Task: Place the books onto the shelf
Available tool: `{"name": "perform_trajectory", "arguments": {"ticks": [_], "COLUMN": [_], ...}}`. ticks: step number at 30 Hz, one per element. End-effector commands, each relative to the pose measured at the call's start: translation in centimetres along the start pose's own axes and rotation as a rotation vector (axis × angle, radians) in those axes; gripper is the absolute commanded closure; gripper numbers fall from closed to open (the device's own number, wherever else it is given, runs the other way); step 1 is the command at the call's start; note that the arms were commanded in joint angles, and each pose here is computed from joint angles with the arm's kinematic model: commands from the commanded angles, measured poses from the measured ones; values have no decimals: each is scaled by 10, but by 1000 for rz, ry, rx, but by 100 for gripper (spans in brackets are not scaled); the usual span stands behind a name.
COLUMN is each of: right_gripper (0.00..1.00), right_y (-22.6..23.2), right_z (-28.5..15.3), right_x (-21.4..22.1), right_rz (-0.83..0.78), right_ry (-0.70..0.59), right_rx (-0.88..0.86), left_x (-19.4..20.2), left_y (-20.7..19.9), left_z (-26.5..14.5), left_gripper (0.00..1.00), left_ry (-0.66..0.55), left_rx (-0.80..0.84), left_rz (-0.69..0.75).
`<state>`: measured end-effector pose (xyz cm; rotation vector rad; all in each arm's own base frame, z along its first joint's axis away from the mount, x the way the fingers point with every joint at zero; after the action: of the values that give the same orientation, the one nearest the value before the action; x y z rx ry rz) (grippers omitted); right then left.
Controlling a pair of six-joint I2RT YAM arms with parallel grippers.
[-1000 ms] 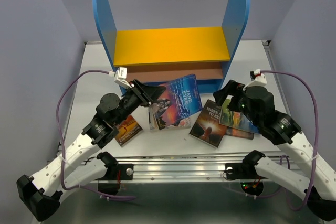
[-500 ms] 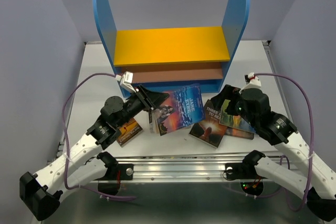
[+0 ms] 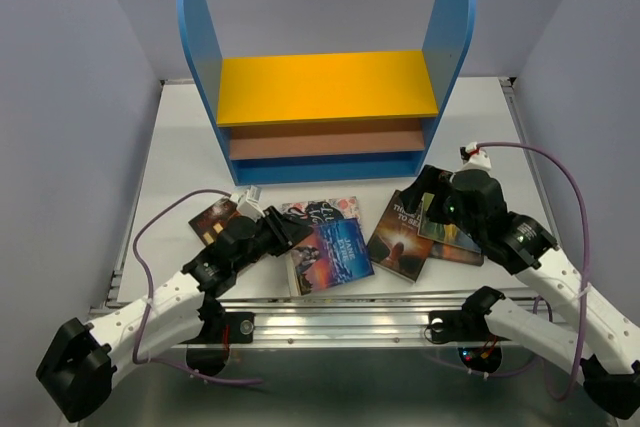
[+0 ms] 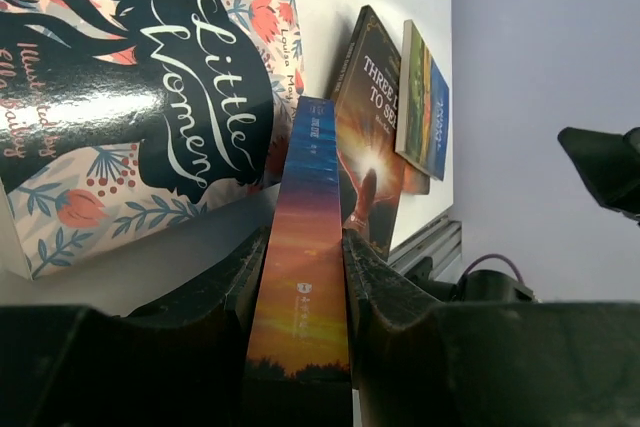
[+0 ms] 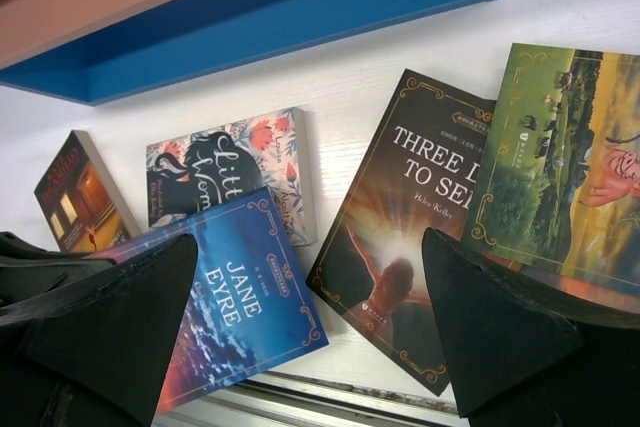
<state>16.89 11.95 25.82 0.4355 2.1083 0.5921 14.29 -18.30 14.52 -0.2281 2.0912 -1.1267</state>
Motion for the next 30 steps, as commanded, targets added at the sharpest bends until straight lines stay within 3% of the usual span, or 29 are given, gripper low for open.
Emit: {"name": "perform_trajectory", "arguments": {"ticks": [1, 8, 14, 21, 26, 30], "right_gripper": [0, 0, 0, 0, 0, 0], "right_y": [-1, -4, 1, 8, 5, 5], "right_z": [1, 7, 16, 15, 7, 1], "right_x": [5, 19, 45, 44, 25, 24], "right_rz": [12, 6, 3, 28, 36, 41], "right_ry": [10, 84, 240, 236, 128, 123], "right_rx": [-9, -15, -113, -159, -98, -113], "left_x": [-29, -32, -39, -82, -114, -138], "left_y": [-25, -11, -22, -91, -135, -167], "left_z": [-6, -14, -20, -60, -88, -105], "left_gripper": [100, 100, 100, 100, 100, 100], "left_ry": [-174, -199, -234, -384, -486, -567], "left_rx": [77, -59, -9, 269, 369, 444], "left_rz": [-79, -84, -151, -107, -22, 15]}}
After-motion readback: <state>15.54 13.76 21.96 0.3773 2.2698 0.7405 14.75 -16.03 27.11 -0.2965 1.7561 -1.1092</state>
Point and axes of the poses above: each gripper's point midway between its finger pads, its own z axis out along the fingers, its own y axis along the line the jaws close on, x = y × z, the point moved 7 cm from there along -z, back along the fingers, and after that the axes turned 9 degrees about z, right-handed, at the moved point
